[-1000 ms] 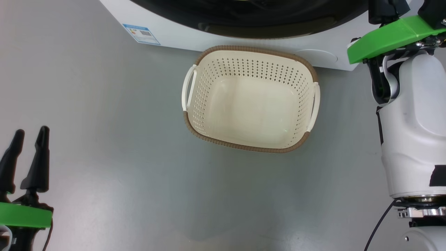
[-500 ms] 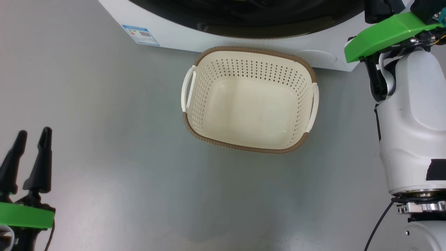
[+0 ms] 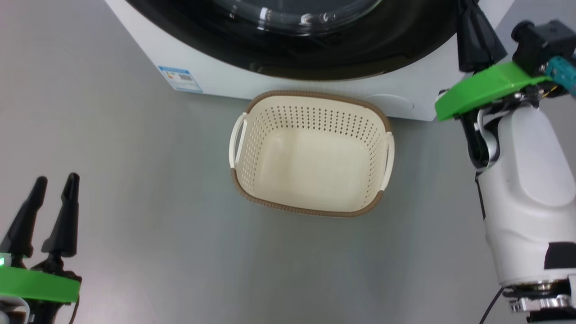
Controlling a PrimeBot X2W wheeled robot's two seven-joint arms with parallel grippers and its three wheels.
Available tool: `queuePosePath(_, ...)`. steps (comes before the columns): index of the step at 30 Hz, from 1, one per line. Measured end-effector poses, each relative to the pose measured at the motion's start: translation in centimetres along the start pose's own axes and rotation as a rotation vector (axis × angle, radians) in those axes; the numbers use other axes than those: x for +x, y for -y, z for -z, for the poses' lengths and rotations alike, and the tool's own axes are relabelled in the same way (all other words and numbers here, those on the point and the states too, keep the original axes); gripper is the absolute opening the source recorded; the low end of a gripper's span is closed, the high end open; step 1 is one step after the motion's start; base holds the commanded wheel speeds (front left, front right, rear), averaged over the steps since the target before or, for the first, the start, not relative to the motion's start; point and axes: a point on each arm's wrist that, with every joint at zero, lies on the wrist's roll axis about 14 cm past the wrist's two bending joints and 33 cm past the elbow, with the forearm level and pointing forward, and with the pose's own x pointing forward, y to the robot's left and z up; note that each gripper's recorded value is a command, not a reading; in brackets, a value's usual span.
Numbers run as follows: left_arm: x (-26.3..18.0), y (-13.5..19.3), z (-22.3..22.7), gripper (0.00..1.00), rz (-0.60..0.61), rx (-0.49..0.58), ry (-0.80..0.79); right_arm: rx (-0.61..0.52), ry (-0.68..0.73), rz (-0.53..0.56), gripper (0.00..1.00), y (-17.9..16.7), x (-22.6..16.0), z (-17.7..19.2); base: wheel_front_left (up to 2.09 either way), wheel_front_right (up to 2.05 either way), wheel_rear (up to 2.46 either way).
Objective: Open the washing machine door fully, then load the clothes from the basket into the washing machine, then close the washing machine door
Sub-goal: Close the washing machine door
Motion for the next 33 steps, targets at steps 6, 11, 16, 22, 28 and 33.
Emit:
queuePosePath(6,-0.7,0.8,-0.2,1.00,0.025,0.002,0.009,-0.011,0.013,-0.012,1.00,-0.4,-2.7,-1.3,0.00,0.00,0.00)
queuePosePath(11,-1.1,2.1,-0.3,1.00,0.064,0.016,0.021,-0.040,0.013,-0.016,1.00,-0.5,-6.0,-2.1,0.00,0.00,0.00)
queuePosePath(16,-0.8,3.5,-0.7,1.00,0.104,0.011,0.043,-0.044,0.007,0.022,1.00,0.6,-9.4,-2.6,0.00,0.00,0.00)
queuePosePath(22,-0.7,4.9,-0.4,1.00,0.136,-0.009,0.053,-0.042,0.015,0.084,1.00,2.3,-13.3,-3.5,0.00,0.00,0.00)
queuePosePath(28,-0.7,6.3,-0.5,1.00,0.163,-0.027,0.074,0.003,-0.001,0.163,1.00,3.9,-18.1,-3.5,0.00,0.00,0.00)
queuePosePath(33,-1.1,7.1,-0.6,1.00,0.174,-0.038,0.089,0.009,-0.016,0.190,1.00,4.0,-20.8,-3.5,0.00,0.00,0.00)
